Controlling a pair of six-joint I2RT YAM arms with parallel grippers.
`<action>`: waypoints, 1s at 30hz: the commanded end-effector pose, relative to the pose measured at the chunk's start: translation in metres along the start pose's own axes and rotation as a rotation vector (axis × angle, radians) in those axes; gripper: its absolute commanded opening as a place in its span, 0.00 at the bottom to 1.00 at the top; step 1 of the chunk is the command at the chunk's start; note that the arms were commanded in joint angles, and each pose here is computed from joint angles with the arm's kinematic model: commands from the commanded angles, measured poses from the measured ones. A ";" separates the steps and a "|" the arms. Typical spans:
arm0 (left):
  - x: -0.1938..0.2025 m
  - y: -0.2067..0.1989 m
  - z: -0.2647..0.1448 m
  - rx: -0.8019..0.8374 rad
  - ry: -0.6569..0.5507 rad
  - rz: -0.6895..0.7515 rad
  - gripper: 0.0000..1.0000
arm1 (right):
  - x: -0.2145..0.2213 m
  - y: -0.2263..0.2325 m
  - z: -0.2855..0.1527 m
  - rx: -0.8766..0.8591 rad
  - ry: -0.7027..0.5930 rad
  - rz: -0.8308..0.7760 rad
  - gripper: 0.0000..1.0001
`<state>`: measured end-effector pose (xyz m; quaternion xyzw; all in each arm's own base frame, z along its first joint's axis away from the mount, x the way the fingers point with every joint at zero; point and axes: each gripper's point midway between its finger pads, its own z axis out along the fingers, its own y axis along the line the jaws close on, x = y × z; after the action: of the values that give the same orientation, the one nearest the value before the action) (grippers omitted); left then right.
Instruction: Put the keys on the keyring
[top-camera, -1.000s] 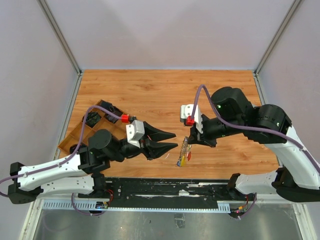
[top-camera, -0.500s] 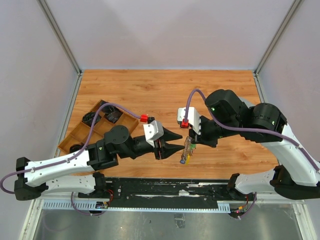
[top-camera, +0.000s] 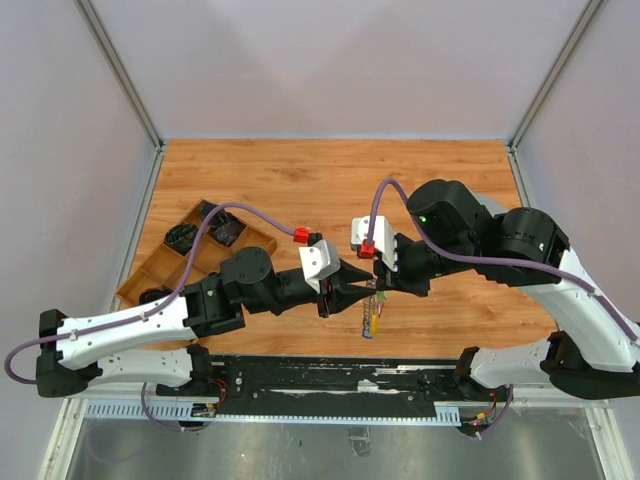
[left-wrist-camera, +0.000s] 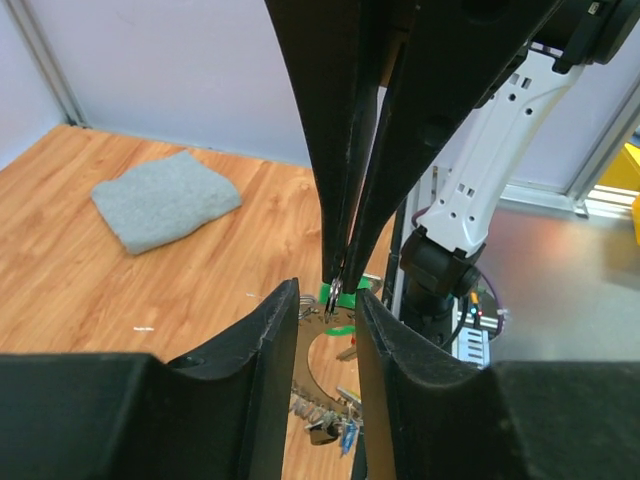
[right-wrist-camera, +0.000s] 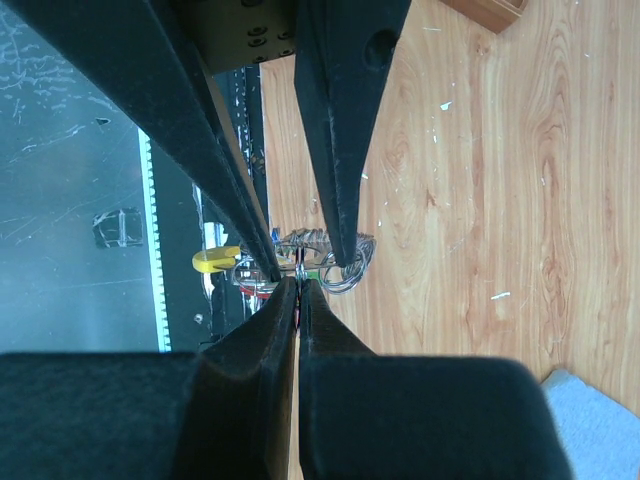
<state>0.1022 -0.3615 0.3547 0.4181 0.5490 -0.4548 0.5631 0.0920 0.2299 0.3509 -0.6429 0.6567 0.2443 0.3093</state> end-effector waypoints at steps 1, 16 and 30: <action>-0.014 -0.002 0.002 0.017 -0.023 0.013 0.32 | -0.010 0.008 0.000 -0.023 -0.049 -0.033 0.01; -0.015 -0.002 0.001 0.016 -0.023 0.020 0.01 | -0.020 0.005 -0.004 0.012 -0.114 -0.026 0.08; -0.028 0.024 -0.020 -0.147 -0.126 -0.032 0.01 | -0.061 -0.040 -0.037 0.338 -0.515 0.295 0.43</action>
<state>0.1098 -0.3460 0.3559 0.3904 0.5606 -0.4423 0.5811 0.1099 0.2335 0.3916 -0.5159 0.6603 0.2845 0.4658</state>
